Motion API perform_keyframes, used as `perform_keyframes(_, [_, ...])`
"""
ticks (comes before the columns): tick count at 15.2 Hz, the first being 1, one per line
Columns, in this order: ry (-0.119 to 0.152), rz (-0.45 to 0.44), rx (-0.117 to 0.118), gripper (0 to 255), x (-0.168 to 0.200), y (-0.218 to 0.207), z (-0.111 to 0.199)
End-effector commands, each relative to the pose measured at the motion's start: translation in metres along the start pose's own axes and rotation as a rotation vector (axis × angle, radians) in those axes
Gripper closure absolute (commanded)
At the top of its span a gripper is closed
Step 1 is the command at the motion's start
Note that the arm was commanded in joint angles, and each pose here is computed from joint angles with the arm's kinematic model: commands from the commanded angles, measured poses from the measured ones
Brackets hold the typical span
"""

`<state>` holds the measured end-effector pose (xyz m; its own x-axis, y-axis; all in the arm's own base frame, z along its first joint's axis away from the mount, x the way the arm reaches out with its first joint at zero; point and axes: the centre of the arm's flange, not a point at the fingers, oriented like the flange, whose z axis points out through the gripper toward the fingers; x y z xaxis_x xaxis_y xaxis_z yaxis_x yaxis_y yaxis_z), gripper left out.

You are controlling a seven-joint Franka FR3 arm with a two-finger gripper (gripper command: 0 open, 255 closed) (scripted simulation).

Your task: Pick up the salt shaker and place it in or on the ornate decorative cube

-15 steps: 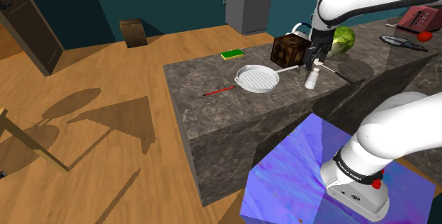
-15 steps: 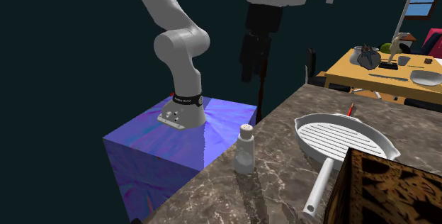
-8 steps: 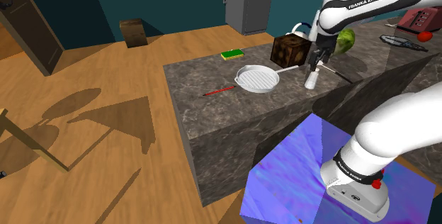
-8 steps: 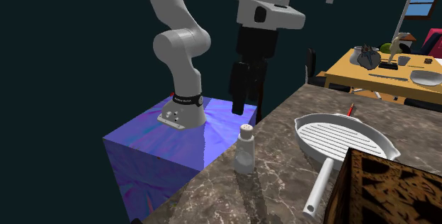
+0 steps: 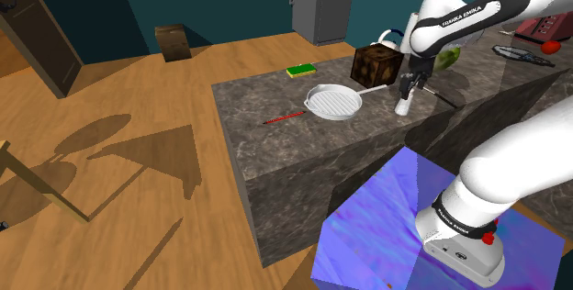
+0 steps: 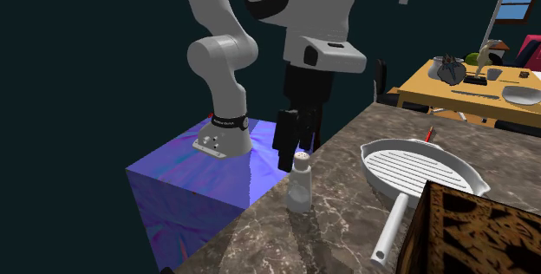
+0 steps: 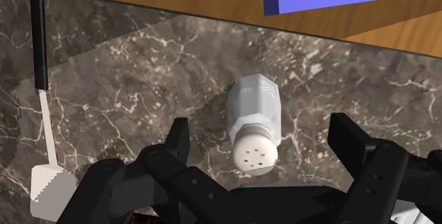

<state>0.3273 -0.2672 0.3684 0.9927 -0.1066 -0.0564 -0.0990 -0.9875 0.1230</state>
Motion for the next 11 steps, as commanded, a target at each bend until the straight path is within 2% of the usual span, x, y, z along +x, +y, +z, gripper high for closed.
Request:
perform_keyframes(1, [0.001,0.000,0.000,0,-0.0001,0.0004,0.0082])
perform_keyframes(9, [0.001,0.000,0.000,0,-0.0001,0.0004,0.0082])
perform_keyframes(10, [0.001,0.000,0.000,255,-0.0001,0.0004,0.0082])
perform_keyframes(11, [0.001,0.000,0.000,255,-0.0001,0.0004,0.0082])
